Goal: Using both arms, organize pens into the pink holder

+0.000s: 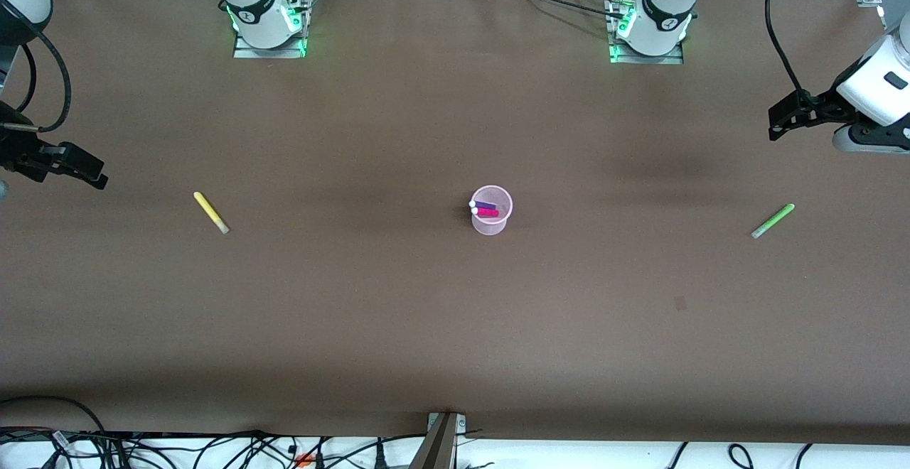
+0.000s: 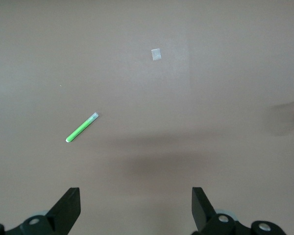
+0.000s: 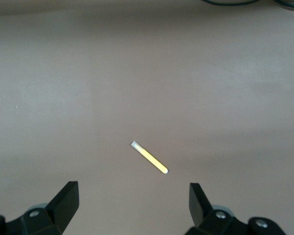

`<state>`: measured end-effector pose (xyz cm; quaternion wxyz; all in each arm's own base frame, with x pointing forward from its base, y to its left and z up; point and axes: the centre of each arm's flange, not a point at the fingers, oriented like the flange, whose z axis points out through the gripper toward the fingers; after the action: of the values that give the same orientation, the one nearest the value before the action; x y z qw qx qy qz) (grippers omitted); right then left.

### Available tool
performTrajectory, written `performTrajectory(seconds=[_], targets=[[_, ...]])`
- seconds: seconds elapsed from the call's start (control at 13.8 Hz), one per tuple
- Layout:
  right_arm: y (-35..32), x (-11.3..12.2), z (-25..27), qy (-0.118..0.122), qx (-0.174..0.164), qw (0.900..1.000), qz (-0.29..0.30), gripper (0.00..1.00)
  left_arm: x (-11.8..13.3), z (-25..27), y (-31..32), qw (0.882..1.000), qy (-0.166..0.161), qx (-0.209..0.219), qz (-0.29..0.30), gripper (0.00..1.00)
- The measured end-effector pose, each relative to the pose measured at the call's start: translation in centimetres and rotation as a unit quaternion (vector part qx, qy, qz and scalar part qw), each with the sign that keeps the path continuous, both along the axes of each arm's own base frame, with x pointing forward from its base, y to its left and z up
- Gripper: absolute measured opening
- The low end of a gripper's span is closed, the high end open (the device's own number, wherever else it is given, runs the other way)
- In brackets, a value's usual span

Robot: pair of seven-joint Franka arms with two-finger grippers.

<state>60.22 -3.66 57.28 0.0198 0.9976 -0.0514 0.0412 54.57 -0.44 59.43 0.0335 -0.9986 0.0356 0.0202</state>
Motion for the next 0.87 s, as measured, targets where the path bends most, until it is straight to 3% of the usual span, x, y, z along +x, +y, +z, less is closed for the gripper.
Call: performTrajectory(seconds=[0.87], targets=[[-0.07, -0.02, 0.29, 0.002, 0.004, 1.000, 0.002, 1.00, -0.01, -0.01, 0.00, 1.000, 0.001, 0.000, 0.000, 1.00]])
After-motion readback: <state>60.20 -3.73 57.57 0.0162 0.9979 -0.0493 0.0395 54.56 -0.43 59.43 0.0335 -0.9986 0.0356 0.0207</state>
